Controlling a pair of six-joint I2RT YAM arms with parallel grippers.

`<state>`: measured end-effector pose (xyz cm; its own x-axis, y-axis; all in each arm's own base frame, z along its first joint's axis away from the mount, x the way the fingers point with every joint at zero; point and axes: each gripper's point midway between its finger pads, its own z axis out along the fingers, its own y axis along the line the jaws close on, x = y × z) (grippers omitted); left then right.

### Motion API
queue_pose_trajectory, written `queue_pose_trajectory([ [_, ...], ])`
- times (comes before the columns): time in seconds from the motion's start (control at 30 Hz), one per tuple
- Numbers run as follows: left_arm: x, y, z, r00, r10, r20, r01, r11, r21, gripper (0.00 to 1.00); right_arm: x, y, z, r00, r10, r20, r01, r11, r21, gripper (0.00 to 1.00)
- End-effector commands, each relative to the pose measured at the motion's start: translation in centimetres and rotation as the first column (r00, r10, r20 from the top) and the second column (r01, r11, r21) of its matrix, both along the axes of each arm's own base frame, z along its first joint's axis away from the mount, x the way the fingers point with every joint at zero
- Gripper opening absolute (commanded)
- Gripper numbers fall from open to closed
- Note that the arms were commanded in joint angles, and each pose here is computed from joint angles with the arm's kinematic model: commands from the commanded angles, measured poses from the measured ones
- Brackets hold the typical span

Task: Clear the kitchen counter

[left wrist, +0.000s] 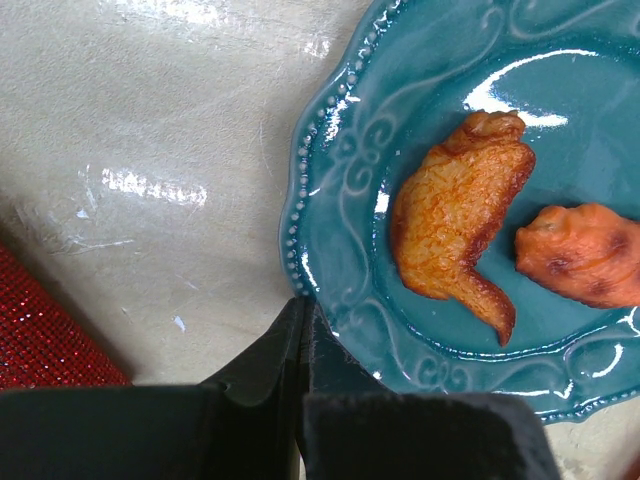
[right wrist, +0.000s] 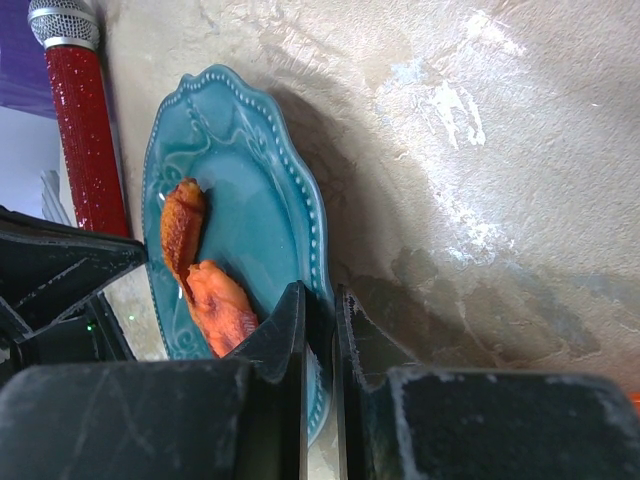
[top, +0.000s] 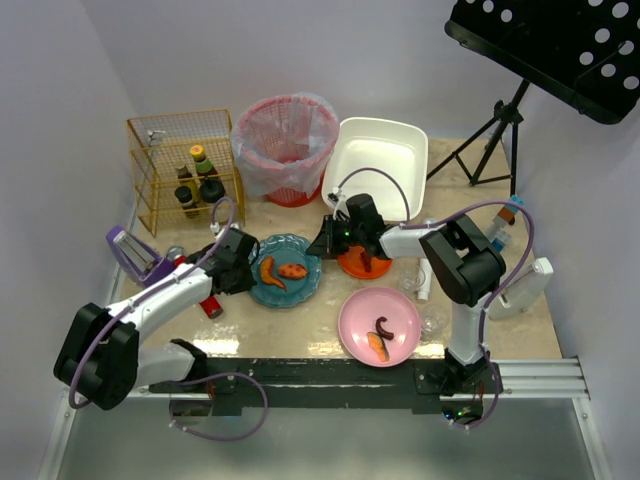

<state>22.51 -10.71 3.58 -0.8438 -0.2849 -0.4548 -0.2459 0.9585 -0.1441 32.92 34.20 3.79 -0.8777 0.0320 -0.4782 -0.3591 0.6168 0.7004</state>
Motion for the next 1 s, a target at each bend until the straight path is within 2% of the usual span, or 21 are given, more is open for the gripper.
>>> queue_pose_trajectory([
  [0.0,-0.2,-0.9,-0.2,1.000,0.002,0.008,-0.002,0.999,-0.046,0.00,1.2,-1.1,-0.3,0.995,-0.017,0.101,0.025,0.996,-0.083,0.00],
  [0.43,0.2,-1.5,1.5,1.000,-0.019,0.023,0.020,0.997,-0.071,0.00,1.1,-1.2,-0.7,0.995,-0.019,0.093,0.027,0.996,-0.087,0.00],
  [0.57,0.2,-1.5,1.9,0.999,-0.015,0.032,0.017,0.997,-0.078,0.11,1.1,-1.2,-0.9,0.996,-0.019,0.088,0.027,0.996,-0.084,0.00],
  [0.63,0.2,-1.5,2.1,0.999,-0.015,0.035,0.017,0.997,-0.080,0.14,1.0,-1.1,-0.9,0.996,-0.017,0.087,0.024,0.996,-0.084,0.00],
  [0.97,-0.1,-1.5,1.2,1.000,-0.020,0.020,0.021,0.997,-0.078,0.09,1.0,-1.2,-1.1,0.996,-0.018,0.083,0.025,0.996,-0.084,0.00],
])
